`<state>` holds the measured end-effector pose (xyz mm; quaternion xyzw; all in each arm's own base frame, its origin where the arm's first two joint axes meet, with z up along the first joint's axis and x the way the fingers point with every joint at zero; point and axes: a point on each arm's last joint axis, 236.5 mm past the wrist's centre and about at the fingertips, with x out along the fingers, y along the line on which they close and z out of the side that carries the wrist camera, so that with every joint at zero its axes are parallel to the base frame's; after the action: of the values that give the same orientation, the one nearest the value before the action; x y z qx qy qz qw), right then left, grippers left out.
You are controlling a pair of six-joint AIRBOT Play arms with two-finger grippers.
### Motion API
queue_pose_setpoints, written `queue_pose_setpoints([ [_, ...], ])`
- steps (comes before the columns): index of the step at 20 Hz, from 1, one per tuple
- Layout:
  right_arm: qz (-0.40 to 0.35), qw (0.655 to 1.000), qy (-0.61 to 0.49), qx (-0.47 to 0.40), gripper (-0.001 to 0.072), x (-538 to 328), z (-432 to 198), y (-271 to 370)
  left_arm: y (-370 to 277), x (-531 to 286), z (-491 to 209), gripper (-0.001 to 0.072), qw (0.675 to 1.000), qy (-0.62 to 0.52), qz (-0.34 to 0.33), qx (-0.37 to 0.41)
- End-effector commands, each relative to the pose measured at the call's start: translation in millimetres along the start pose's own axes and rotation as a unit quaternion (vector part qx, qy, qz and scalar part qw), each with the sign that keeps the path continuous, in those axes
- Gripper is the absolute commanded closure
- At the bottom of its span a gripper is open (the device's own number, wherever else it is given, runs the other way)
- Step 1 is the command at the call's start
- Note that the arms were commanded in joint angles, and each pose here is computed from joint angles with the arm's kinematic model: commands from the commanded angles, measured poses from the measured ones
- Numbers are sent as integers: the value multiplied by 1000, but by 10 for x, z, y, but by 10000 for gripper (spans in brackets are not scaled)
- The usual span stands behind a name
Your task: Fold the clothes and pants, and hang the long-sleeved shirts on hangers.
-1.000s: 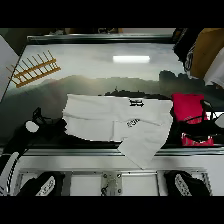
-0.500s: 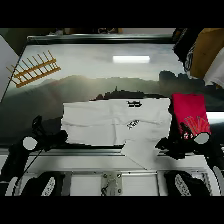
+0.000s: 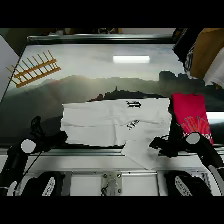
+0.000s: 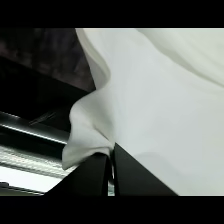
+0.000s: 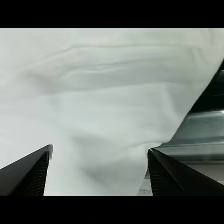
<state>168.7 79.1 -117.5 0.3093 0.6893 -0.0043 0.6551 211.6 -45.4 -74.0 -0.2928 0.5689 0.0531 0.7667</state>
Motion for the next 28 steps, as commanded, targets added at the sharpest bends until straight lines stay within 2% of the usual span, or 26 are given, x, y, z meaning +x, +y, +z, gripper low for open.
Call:
queue_pose_setpoints([
  [1, -7, 1000, -2, -5, 164, 55, 23, -22, -1, -3, -7, 695, 1000, 1, 0, 0],
  [2, -7, 1000, -2, -7, 390, 54, 23, -21, -1, -3, -7, 695, 1000, 1, 0, 0],
  [5, -7, 1000, -3, -25, 703, 38, 36, -9, -1, -4, -6, 695, 1000, 1, 0, 0],
  [11, -64, 991, -25, -119, 700, -572, 302, 74, -113, -130, 116, 696, 1000, -11, -8, 11],
  [15, -54, 983, -88, -151, 701, -1096, 734, 462, -319, -311, 414, 696, 999, -37, -20, 30],
  [21, -68, 975, -131, -167, 701, -1430, 1495, 783, -547, -192, 1021, 696, 997, -27, -10, 65],
  [28, -62, 975, -154, -147, 701, -1236, 2260, 948, -639, 293, 1547, 696, 998, 9, 6, 61],
])
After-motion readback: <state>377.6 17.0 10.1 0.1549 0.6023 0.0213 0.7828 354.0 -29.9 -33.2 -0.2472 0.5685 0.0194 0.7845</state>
